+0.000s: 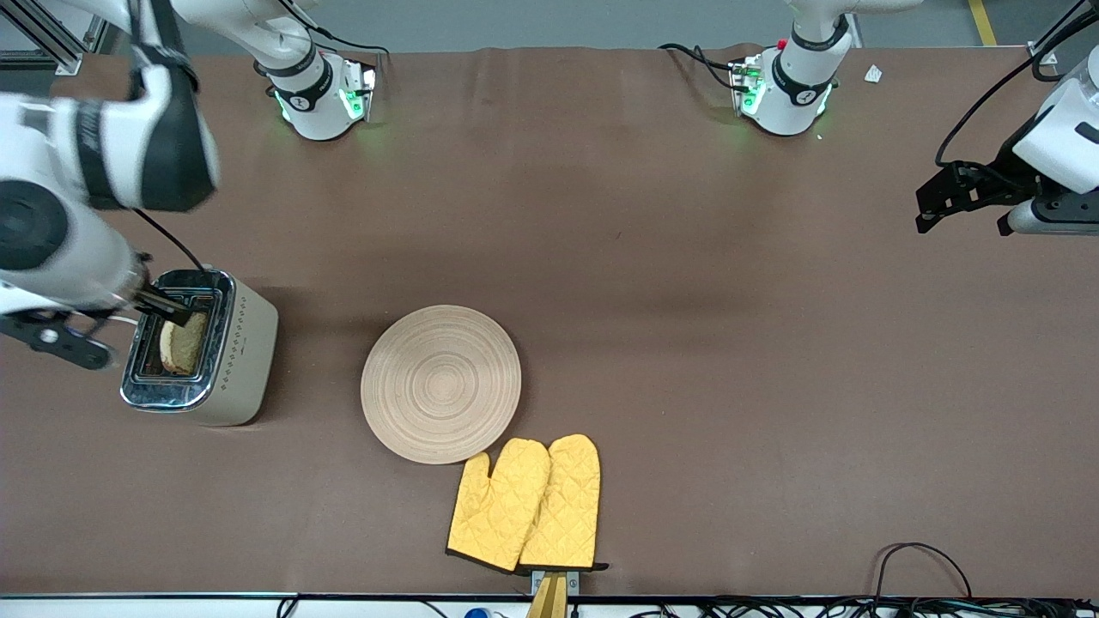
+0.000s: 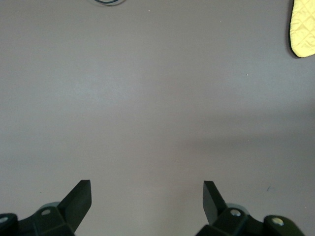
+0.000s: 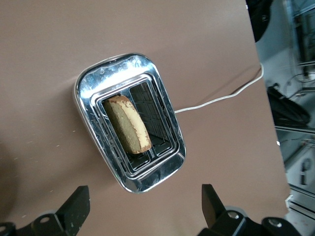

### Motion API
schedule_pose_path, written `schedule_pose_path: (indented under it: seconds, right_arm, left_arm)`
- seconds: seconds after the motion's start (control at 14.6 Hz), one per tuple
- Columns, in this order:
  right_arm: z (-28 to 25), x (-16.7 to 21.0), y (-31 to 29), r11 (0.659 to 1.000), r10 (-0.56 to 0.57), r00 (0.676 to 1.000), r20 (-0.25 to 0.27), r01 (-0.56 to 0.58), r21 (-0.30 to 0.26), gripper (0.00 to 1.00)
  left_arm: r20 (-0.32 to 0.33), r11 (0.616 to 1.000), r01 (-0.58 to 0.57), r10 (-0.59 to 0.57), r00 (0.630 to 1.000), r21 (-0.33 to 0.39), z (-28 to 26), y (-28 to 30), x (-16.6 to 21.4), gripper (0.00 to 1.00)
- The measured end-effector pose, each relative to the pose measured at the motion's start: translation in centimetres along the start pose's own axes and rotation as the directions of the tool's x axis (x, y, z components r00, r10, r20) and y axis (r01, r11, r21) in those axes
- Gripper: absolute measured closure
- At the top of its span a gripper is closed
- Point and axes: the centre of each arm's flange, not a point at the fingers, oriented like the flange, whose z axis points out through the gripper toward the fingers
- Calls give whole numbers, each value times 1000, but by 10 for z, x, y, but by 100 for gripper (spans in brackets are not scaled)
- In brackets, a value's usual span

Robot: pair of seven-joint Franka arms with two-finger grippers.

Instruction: Move plate and put bread in toaster

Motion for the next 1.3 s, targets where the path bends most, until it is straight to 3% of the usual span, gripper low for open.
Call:
schedule_pose_path:
  seconds: [0.21, 0.27, 0.41, 0.75, 0.96, 1.3]
  right_arm:
    - [-29, -7, 34, 983, -47, 999, 14, 44, 179, 0]
    - [-37, -6, 53, 968, -82, 997, 1, 80, 239, 0]
    - [-47, -1, 98, 937, -166, 984, -60, 176, 301, 0]
    - [-66, -12, 145, 869, -286, 945, -159, 326, 371, 0]
    - [-66, -17, 146, 860, -305, 938, -166, 347, 375, 0]
    - [-63, -16, 142, 856, -313, 935, -166, 354, 377, 0]
  left_arm:
    - [0, 1000, 0, 0, 1000, 0, 0, 0, 0, 0]
    - [-2, 1000, 0, 0, 1000, 0, 0, 0, 0, 0]
    - [-7, 1000, 1, -1, 1000, 0, -1, 0, 1, 0]
    - [-23, 1000, 4, -4, 1000, -1, -2, -2, 3, 0]
    - [-44, 1000, 5, -5, 999, -2, -2, -2, 5, 0]
    - [-18, 1000, 22, -22, 1000, -1, 0, -2, 2, 0]
